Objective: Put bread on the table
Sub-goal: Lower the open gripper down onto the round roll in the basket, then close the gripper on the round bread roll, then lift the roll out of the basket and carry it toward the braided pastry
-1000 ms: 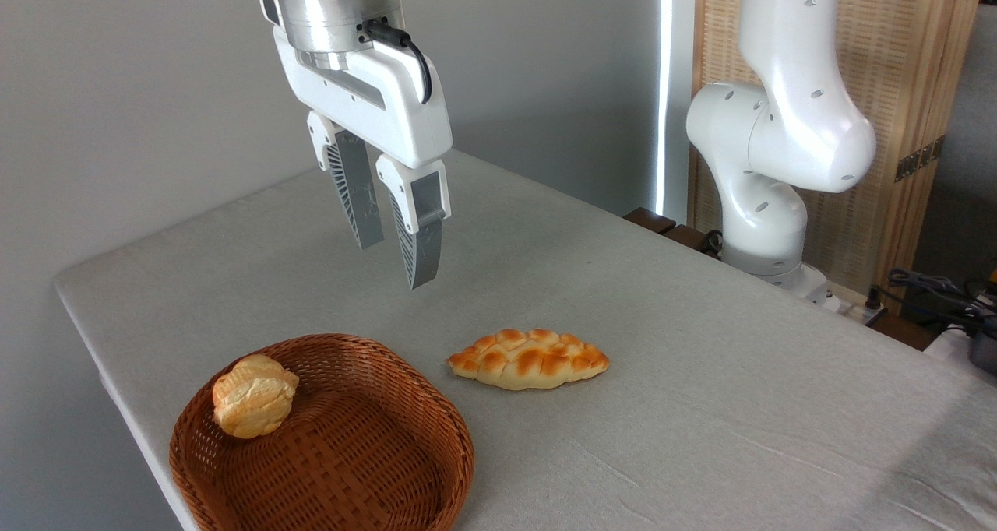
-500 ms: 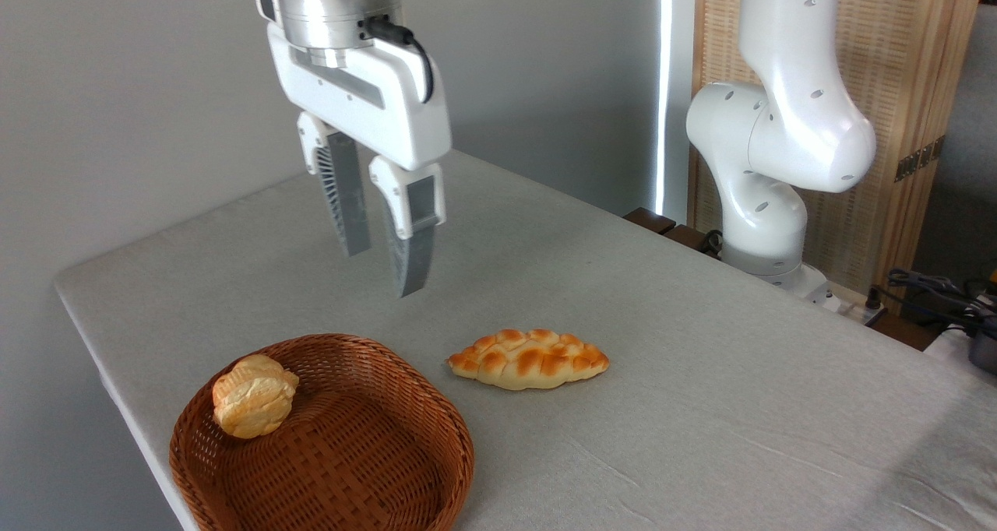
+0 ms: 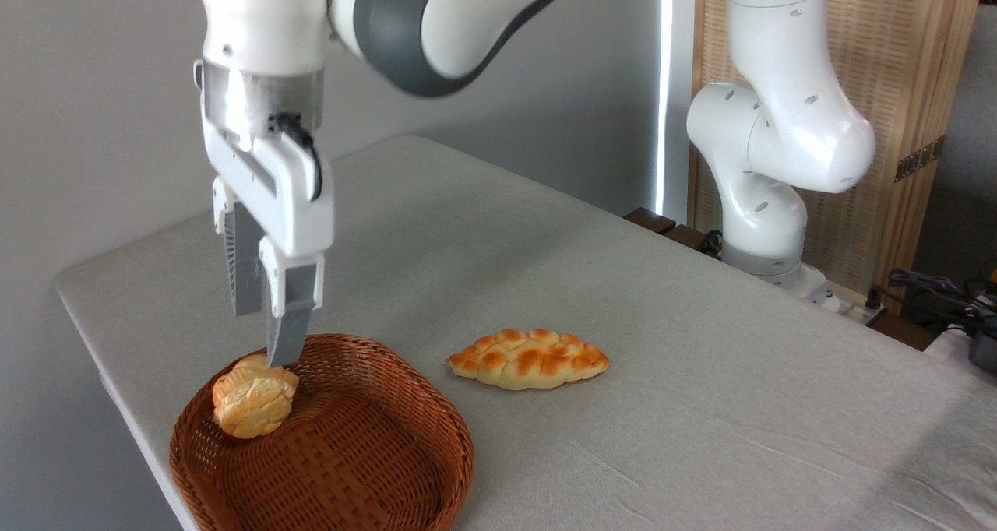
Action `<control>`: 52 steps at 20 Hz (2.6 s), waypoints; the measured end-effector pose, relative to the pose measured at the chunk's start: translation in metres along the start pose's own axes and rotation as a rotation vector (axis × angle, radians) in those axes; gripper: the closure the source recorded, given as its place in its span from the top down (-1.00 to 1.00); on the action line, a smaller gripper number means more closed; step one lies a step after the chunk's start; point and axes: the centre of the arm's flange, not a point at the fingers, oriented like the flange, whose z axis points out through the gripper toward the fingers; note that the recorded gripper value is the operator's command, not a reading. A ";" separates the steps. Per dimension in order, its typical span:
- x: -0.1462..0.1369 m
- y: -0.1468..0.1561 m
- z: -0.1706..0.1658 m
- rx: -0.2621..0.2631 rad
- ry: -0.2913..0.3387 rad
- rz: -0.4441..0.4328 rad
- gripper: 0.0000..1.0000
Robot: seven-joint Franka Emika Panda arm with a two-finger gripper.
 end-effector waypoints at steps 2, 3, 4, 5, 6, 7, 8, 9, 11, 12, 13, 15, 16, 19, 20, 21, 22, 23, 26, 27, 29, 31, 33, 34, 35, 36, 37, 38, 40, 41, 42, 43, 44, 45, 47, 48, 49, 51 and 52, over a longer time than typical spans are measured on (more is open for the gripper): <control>0.008 0.010 0.018 -0.004 0.012 0.018 1.00; 0.012 0.015 0.025 -0.005 0.018 0.027 1.00; 0.015 0.020 0.033 -0.005 0.023 0.035 1.00; 0.017 0.023 0.040 -0.006 0.026 0.041 1.00; 0.018 0.026 0.045 -0.005 0.030 0.044 1.00; 0.020 0.028 0.049 -0.002 0.036 0.048 1.00; 0.022 0.030 0.052 0.000 0.043 0.052 1.00; 0.024 0.032 0.055 0.002 0.047 0.055 1.00; 0.025 0.033 0.059 -0.001 0.047 0.057 1.00; 0.024 0.033 0.060 -0.003 0.045 0.056 1.00; 0.024 0.033 0.062 -0.005 0.042 0.056 1.00; 0.023 0.034 0.066 -0.010 0.037 0.057 1.00; 0.023 0.035 0.069 -0.014 0.034 0.058 1.00; 0.023 0.037 0.077 -0.012 0.038 0.060 1.00; 0.023 0.038 0.081 -0.003 0.046 0.060 0.98; 0.022 0.038 0.085 0.004 0.053 0.059 0.89; 0.020 0.039 0.090 0.007 0.055 0.059 0.70; 0.019 0.040 0.094 0.006 0.054 0.059 0.23; 0.017 0.045 0.101 -0.002 0.046 0.064 -0.82; 0.018 0.048 0.102 -0.006 0.045 0.068 -0.85; 0.021 0.054 0.104 -0.012 0.045 0.077 -0.85; 0.022 0.055 0.104 -0.012 0.047 0.079 -0.85; 0.022 0.055 0.104 -0.013 0.046 0.079 -0.86; 0.022 0.055 0.104 -0.012 0.046 0.079 -0.88; 0.022 0.054 0.104 -0.012 0.046 0.078 -0.88; 0.022 0.054 0.104 -0.012 0.046 0.078 -0.89; 0.021 0.054 0.104 -0.012 0.046 0.077 -0.90; 0.021 0.054 0.104 -0.012 0.046 0.077 -0.93; 0.021 0.054 0.104 -0.011 0.046 0.080 -0.95; 0.021 0.054 0.104 -0.011 0.047 0.081 -0.96; 0.021 0.053 0.103 -0.010 0.047 0.082 -0.96; 0.021 0.053 0.103 -0.008 0.048 0.081 -0.96; 0.021 0.051 0.101 -0.005 0.050 0.079 -0.96; 0.020 0.049 0.099 0.000 0.054 0.076 -0.96; 0.016 0.041 0.086 0.016 0.064 0.062 -0.95; 0.011 0.034 0.075 0.017 0.075 0.038 -0.95; 0.006 0.028 0.063 0.005 0.089 0.005 -0.95; -0.008 0.024 0.035 -0.055 0.101 -0.062 -0.95; -0.015 0.025 0.023 -0.097 0.090 -0.085 -0.95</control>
